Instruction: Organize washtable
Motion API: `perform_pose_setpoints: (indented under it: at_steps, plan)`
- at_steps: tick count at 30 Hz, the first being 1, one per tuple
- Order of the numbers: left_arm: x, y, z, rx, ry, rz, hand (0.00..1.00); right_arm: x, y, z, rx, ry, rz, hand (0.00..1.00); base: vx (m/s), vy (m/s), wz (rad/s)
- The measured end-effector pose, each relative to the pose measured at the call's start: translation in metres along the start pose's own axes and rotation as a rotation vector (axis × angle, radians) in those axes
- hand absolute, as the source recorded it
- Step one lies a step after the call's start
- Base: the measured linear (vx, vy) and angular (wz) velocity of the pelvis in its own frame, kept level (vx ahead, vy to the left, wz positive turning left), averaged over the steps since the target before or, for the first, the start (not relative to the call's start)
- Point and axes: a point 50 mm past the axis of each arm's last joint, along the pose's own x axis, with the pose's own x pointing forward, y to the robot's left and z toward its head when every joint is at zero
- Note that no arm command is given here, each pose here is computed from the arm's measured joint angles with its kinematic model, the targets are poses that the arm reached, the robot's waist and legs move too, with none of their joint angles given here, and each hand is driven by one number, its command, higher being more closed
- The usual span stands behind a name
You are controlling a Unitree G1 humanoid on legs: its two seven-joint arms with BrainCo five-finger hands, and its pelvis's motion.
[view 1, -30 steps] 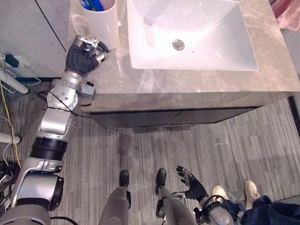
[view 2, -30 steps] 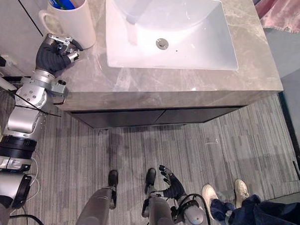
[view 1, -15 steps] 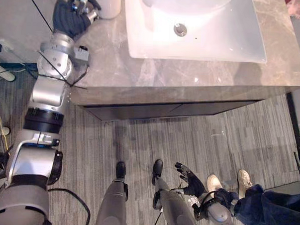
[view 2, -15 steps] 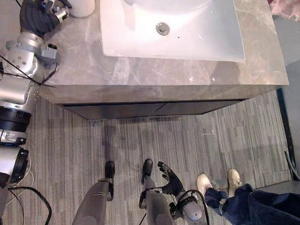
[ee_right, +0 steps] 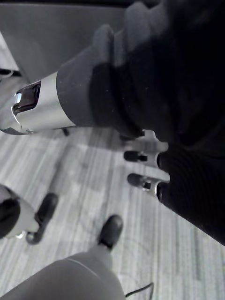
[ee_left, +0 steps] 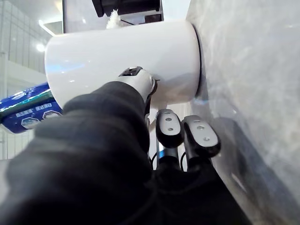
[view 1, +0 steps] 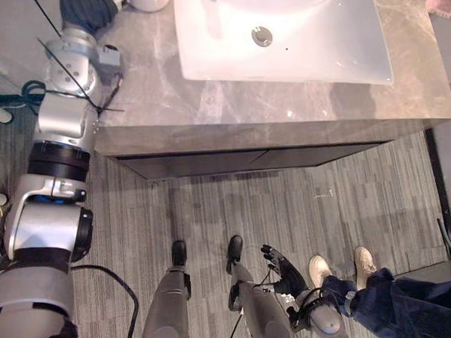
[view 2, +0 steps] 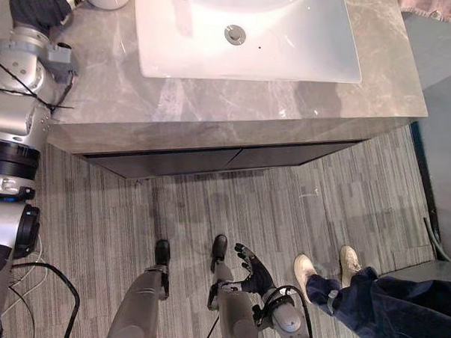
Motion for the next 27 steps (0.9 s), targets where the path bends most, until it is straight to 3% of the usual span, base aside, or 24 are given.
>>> perform_pose_setpoints:
  at_steps: [13, 21, 27]
  plan:
    - [0.003, 0.003, 0.000, -0.006, 0.008, 0.029, 1.00, 0.001, 0.005, 0.000, 0.001, -0.002, 0.016, 0.00, 0.00, 0.000, 0.00]
    - [-0.043, -0.015, -0.028, -0.106, 0.029, -0.009, 1.00, 0.001, 0.008, 0.001, 0.009, -0.003, 0.027, 0.00, 0.01, -0.002, 0.01]
    - [-0.077, -0.039, -0.068, -0.179, 0.171, -0.041, 1.00, 0.001, 0.007, -0.002, -0.006, 0.011, 0.027, 0.00, 0.02, -0.003, 0.03]
